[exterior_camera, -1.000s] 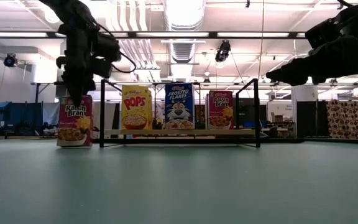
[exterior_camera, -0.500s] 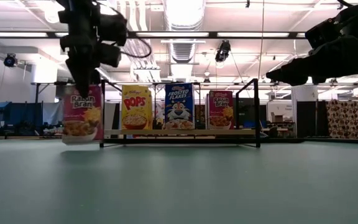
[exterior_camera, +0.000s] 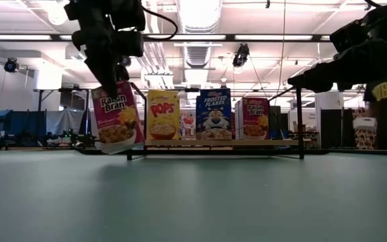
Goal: Stack cereal on shelf
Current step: Move the pink cereal box to the front of the shelf, then adjust the shelf
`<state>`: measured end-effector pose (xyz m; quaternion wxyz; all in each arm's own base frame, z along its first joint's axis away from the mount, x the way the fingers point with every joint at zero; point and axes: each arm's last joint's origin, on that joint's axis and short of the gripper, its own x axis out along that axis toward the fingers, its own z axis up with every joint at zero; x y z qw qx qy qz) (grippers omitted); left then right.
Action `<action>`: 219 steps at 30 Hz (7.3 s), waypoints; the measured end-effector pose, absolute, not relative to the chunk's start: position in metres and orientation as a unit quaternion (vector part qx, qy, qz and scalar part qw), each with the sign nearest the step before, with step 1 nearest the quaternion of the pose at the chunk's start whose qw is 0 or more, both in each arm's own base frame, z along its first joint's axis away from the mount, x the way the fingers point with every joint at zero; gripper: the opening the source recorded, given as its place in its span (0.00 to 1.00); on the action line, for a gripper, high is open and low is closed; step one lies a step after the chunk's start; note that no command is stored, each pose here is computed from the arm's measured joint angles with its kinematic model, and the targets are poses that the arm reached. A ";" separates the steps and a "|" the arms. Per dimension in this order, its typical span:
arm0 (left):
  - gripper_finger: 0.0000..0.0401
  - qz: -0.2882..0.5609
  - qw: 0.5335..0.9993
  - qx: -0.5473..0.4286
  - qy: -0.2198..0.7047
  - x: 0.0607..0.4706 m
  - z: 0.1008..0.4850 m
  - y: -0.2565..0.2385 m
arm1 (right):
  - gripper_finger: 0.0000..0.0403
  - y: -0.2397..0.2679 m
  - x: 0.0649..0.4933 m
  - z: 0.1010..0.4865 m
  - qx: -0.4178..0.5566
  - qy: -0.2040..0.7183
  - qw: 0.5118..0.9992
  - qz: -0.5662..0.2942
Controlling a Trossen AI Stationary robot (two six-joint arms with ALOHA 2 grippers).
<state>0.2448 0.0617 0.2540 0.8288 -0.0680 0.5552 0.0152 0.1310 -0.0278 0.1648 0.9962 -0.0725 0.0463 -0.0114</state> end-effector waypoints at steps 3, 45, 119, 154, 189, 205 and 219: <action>0.27 0.015 0.830 -0.068 0.554 0.246 0.254 0.060 | 0.90 -0.028 0.131 0.165 -0.073 0.046 0.996 -0.011; 0.27 -0.009 0.871 -0.018 0.491 0.340 0.251 0.035 | 0.90 -0.028 0.131 0.165 -0.072 0.047 0.996 -0.011; 0.49 0.029 0.844 0.084 0.529 0.401 0.238 0.053 | 0.90 -0.028 0.131 0.165 -0.072 0.047 0.996 -0.011; 0.94 0.215 0.800 -0.241 0.505 0.337 0.309 0.042 | 0.90 -0.028 0.131 0.165 -0.072 0.047 0.996 -0.011; 0.34 0.456 0.658 -0.309 0.513 0.314 0.279 0.040 | 0.90 -0.028 0.131 0.165 -0.072 0.047 0.996 -0.011; 0.30 0.509 0.667 -0.312 0.446 0.297 0.318 0.055 | 0.90 -0.028 0.131 0.165 -0.072 0.047 0.996 -0.011; 0.30 0.546 0.639 -0.331 0.428 0.291 0.317 0.089 | 0.90 -0.028 0.131 0.165 -0.072 0.047 0.996 -0.011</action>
